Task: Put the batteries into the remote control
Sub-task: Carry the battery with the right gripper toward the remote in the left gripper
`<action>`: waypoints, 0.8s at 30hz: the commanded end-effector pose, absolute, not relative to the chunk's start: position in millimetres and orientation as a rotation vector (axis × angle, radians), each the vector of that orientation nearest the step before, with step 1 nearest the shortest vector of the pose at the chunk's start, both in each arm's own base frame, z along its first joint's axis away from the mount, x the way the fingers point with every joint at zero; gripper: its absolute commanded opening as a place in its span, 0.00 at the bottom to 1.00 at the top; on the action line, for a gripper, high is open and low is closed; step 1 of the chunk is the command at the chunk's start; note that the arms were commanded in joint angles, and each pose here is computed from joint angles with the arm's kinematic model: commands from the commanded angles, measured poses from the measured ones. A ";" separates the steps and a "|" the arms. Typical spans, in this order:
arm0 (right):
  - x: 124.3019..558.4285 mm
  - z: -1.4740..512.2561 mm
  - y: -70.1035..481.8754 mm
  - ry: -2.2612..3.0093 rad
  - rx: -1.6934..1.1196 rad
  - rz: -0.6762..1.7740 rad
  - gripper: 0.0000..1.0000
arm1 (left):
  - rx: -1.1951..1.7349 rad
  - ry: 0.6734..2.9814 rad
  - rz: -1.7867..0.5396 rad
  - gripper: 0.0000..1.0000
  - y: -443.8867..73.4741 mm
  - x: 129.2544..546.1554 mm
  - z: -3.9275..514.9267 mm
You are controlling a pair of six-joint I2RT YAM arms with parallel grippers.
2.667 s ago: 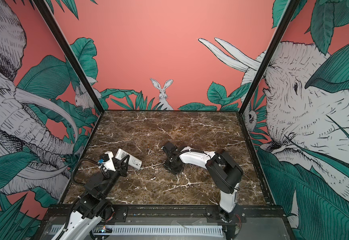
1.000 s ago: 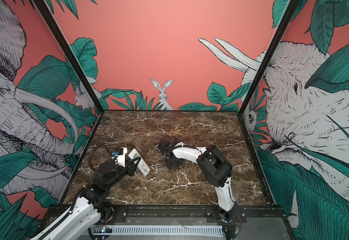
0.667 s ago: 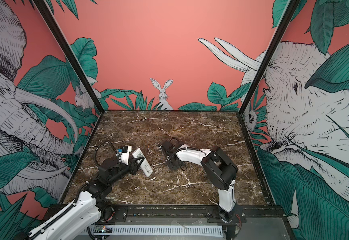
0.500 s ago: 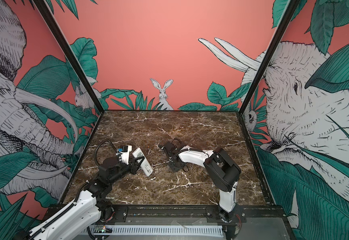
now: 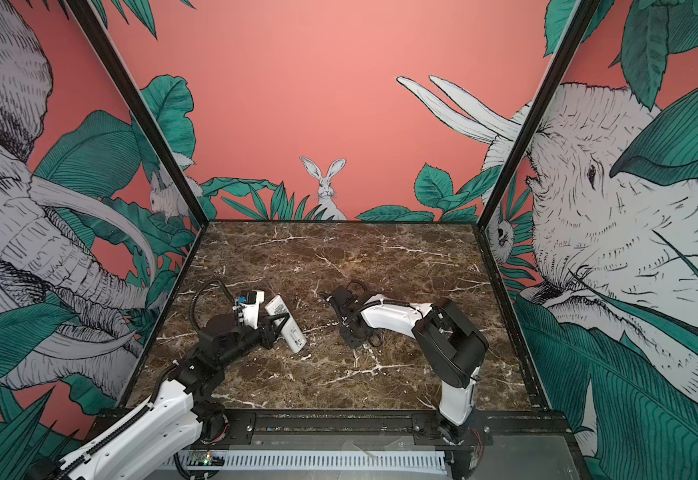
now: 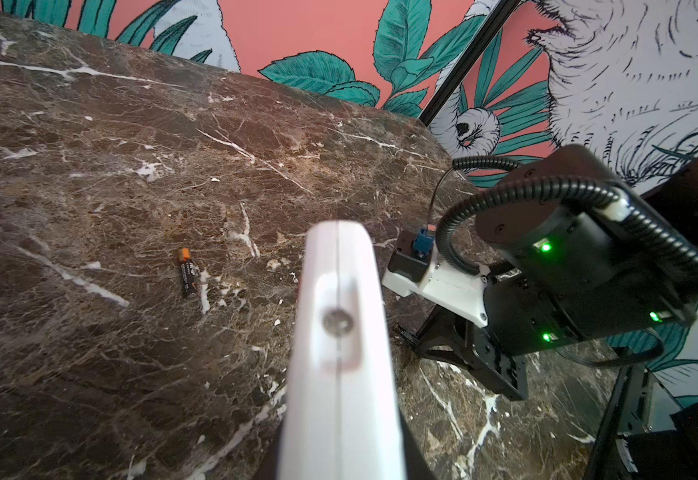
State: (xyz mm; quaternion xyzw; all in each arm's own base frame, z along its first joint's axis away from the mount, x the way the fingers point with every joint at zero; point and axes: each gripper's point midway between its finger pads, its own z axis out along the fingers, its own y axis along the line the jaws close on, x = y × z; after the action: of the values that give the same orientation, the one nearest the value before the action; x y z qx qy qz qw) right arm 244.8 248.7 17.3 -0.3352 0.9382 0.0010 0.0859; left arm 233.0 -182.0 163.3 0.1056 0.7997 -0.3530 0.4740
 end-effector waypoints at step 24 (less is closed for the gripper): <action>224.4 95.8 296.6 2.386 -1.076 0.534 0.05 | 0.159 1.967 -1.089 0.00 -210.8 247.3 141.9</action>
State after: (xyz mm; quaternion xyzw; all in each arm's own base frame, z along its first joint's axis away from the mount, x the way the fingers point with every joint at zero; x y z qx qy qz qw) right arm 225.6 272.3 76.5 -0.3824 0.8909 0.1402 0.2011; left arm 247.0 -203.0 128.2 0.0649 0.8113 -0.4021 0.4193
